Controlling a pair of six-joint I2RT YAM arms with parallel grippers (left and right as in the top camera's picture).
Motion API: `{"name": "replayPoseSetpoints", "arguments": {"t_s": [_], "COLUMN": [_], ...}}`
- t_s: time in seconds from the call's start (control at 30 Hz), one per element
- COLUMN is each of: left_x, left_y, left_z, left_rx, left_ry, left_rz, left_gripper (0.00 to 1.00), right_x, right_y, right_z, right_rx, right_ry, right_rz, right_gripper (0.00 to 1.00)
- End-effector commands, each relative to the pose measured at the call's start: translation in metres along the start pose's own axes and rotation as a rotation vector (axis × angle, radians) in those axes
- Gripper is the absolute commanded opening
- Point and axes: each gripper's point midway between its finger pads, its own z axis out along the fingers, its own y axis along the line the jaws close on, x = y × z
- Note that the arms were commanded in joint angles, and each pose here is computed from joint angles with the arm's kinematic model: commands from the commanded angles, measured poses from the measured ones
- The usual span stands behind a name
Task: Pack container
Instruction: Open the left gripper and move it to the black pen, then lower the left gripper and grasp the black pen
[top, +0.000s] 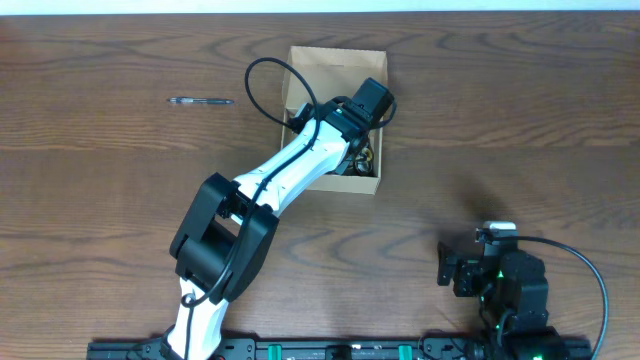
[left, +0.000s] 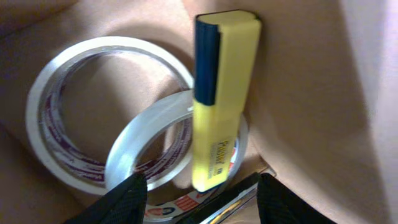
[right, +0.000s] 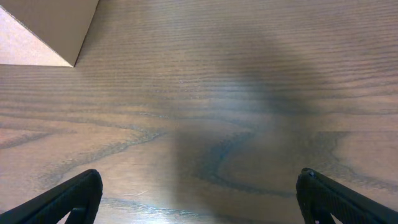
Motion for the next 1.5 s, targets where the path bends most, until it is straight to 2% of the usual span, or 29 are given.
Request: {"name": "replayPoseSetpoints", "arguments": {"t_s": [0.0,0.17,0.37,0.47,0.6,0.63,0.67,0.7,0.73,0.97,1.23,1.47], "left_x": [-0.014,-0.034,-0.067,-0.093,-0.144,-0.157,-0.17,-0.187,-0.201,-0.275,-0.31,-0.317], "left_y": [-0.01,-0.028,-0.037,-0.033,-0.014,-0.009,-0.005,0.002,0.008,0.055,0.044,0.05], "left_z": [-0.004,-0.026,-0.08,-0.107,-0.124,-0.124,-0.124,-0.121,-0.118,-0.072,-0.023,0.001], "left_rx": [0.03,0.086,0.12,0.127,0.09,0.079,0.067,0.051,0.039,-0.071,-0.112,-0.161], "left_ry": [-0.052,-0.118,-0.244,-0.312,-0.366,-0.371,-0.376,-0.377,-0.373,-0.247,-0.167,-0.109], "left_rz": [-0.02,-0.034,-0.052,-0.078,-0.163,-0.188,-0.217,-0.255,-0.292,-0.512,-0.441,-0.464], "left_gripper": [0.58,0.58,0.59,0.66,0.69,0.74,0.79,0.9,0.97,0.95,0.95,0.95], "right_x": [-0.001,-0.001,-0.001,-0.001,-0.001,-0.001,-0.001,-0.001,-0.001,-0.001,-0.001,-0.001], "right_y": [-0.002,-0.002,-0.002,-0.002,-0.002,-0.002,-0.002,-0.002,-0.002,-0.002,-0.002,-0.002], "right_z": [0.0,0.0,0.0,0.0,0.0,0.0,0.0,0.0,0.0,0.0,0.0,0.0], "right_rx": [0.011,0.011,0.011,0.011,0.011,0.011,0.011,0.011,0.011,0.011,0.011,0.011], "right_ry": [-0.007,-0.007,-0.007,-0.007,-0.007,-0.007,-0.007,-0.007,-0.007,-0.007,-0.007,-0.007], "right_rz": [0.015,0.016,0.016,0.016,0.016,0.015,0.016,0.016,0.015,0.016,0.015,0.016], "right_gripper": [0.99,0.99,0.99,0.99,0.99,0.99,0.99,0.99,0.99,0.99,0.99,0.99]}}
